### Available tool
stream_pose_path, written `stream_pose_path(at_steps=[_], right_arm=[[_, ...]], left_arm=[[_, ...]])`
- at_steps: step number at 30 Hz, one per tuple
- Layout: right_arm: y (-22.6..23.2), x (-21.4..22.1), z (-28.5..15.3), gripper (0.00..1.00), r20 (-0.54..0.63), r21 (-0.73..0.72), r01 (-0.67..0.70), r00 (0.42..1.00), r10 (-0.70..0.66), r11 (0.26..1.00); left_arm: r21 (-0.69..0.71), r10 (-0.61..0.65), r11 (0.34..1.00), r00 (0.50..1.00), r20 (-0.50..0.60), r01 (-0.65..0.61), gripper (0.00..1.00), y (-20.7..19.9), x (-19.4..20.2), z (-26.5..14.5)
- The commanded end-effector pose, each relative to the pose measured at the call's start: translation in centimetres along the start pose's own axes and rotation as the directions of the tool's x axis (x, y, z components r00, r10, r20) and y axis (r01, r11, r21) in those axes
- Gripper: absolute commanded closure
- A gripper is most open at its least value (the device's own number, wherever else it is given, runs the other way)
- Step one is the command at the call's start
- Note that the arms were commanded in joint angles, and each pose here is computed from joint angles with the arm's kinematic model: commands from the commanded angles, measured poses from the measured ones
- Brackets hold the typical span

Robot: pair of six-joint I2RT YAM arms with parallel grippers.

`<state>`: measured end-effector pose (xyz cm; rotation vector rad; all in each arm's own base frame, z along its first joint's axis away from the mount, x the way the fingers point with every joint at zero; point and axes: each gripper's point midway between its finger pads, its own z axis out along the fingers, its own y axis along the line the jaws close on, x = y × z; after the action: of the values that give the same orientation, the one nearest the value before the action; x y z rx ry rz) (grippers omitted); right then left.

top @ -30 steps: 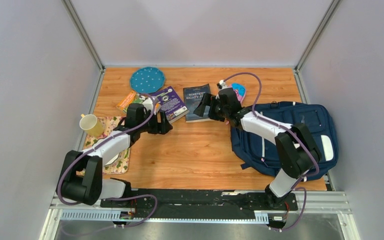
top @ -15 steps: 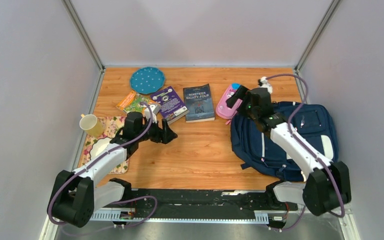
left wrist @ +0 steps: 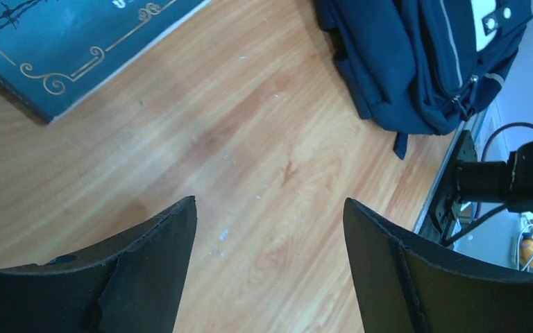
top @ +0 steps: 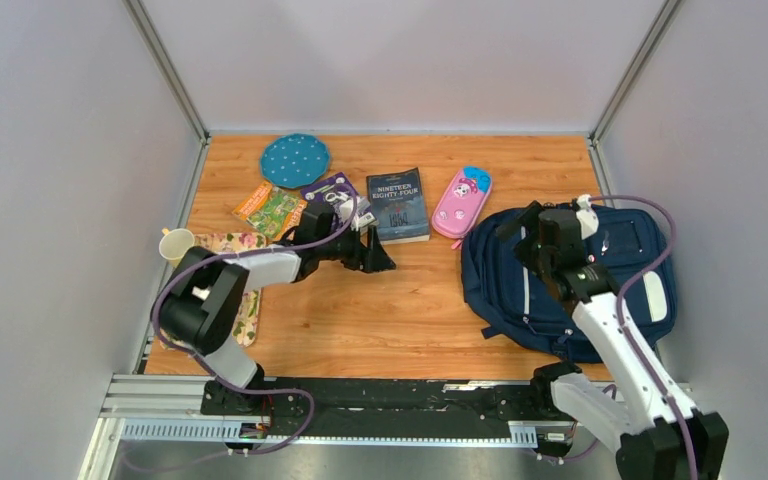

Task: Pack the student bag
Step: Move the book to the center of the board.

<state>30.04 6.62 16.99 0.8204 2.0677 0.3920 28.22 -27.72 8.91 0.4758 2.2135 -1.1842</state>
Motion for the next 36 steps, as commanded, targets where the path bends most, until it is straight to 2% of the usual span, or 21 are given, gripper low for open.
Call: stream_pose_path(at_steps=[1, 2, 7, 8, 10, 11, 13, 14, 15, 17, 18, 20, 21, 22, 24, 28, 29, 32, 36], right_arm=[[-3.4, 0.8, -3.7, 0.01, 0.007, 0.102, -0.111, 0.994, 0.111, 0.989], [-4.2, 1.5, -4.6, 0.01, -0.015, 0.115, -0.120, 0.992, 0.122, 0.986], [-6.3, 1.4, -8.0, 0.01, 0.068, 0.082, -0.238, 0.970, 0.233, 0.968], [-8.2, 1.6, -8.6, 0.01, 0.103, 0.153, -0.281, 0.958, 0.268, 0.947], [-10.0, 1.4, -9.6, 0.01, 0.160, 0.206, -0.340, 0.937, 0.311, 0.918], [-12.5, 1.5, -10.4, 0.01, 0.225, 0.303, -0.406, 0.910, 0.350, 0.862], [-14.6, 1.7, -11.1, 0.01, 0.272, 0.392, -0.433, 0.897, 0.348, 0.812], [-15.9, 2.3, -11.3, 0.00, 0.272, 0.475, -0.416, 0.907, 0.321, 0.775], [-16.2, 2.7, -11.1, 0.00, 0.264, 0.499, -0.414, 0.909, 0.321, 0.761], [-15.3, 3.8, -9.6, 0.00, 0.181, 0.524, -0.362, 0.932, 0.315, 0.771], [-15.6, 4.7, -9.0, 0.00, 0.152, 0.545, -0.345, 0.937, 0.315, 0.764], [-15.2, 5.3, -8.0, 0.00, 0.125, 0.543, -0.341, 0.936, 0.328, 0.767], [-15.6, 5.7, -7.7, 0.00, 0.126, 0.552, -0.342, 0.936, 0.329, 0.760], [-15.9, 5.9, -7.6, 0.00, 0.135, 0.553, -0.350, 0.933, 0.333, 0.756], [-16.4, 5.8, -7.2, 0.00, 0.169, 0.531, -0.374, 0.926, 0.338, 0.760], [-16.4, 4.8, -7.6, 0.00, 0.222, 0.483, -0.408, 0.913, 0.342, 0.775], [-16.2, 4.6, -7.7, 0.00, 0.225, 0.474, -0.408, 0.913, 0.340, 0.780], [-15.9, 3.6, -8.4, 0.00, 0.246, 0.456, -0.399, 0.915, 0.318, 0.795], [-15.2, 2.8, -9.0, 0.00, 0.242, 0.435, -0.376, 0.924, 0.297, 0.818]], left_arm=[[0.062, 0.011, 0.998, 1.000, 0.026, -0.012, 0.16, 0.2, -2.3, 2.8], [0.051, 0.007, 0.999, 1.000, 0.016, -0.007, 0.16, 0.8, -2.4, 3.3], [0.025, -0.005, 1.000, 0.999, -0.036, 0.006, 0.17, 3.3, -3.6, 7.0], [0.025, -0.008, 1.000, 0.999, -0.033, 0.009, 0.17, 3.5, -3.9, 7.3], [0.010, -0.007, 1.000, 1.000, -0.018, 0.008, 0.17, 4.1, -4.5, 7.9], [0.003, -0.007, 1.000, 1.000, -0.008, 0.007, 0.17, 4.3, -4.8, 8.1], [0.017, -0.018, 1.000, 1.000, 0.008, 0.018, 0.17, 4.2, -5.8, 8.6], [0.031, -0.029, 0.999, 1.000, 0.006, 0.029, 0.17, 3.9, -6.1, 8.7], [0.041, -0.039, 0.998, 0.999, 0.010, 0.039, 0.17, 3.7, -6.5, 8.8], [0.105, -0.063, 0.993, 0.997, 0.032, 0.060, 0.17, 1.9, -7.0, 8.5], [0.111, -0.083, 0.991, 0.996, 0.019, 0.080, 0.17, 1.5, -6.0, 8.1], [0.162, -0.048, 0.986, 0.997, 0.056, 0.039, 0.17, -1.4, -6.3, 7.2], [0.143, -0.051, 0.989, 0.997, 0.055, 0.043, 0.17, -1.6, -5.2, 6.9], [0.171, -0.021, 0.985, 0.998, 0.055, 0.011, 0.17, -4.0, -5.1, 6.5], [0.178, 0.008, 0.984, 0.998, 0.063, -0.019, 0.17, -6.0, -4.6, 6.2], [0.229, 0.045, 0.972, 0.998, 0.037, -0.052, 0.16, -10.7, -2.6, 8.6], [0.246, 0.054, 0.967, 0.997, 0.052, -0.065, 0.16, -11.9, -3.4, 9.3], [0.260, -0.005, 0.966, 1.000, 0.009, 0.002, 0.16, -12.5, -2.7, 12.1], [0.241, -0.113, 0.964, 0.994, -0.006, 0.111, 0.15, -10.8, -1.7, 15.1]])
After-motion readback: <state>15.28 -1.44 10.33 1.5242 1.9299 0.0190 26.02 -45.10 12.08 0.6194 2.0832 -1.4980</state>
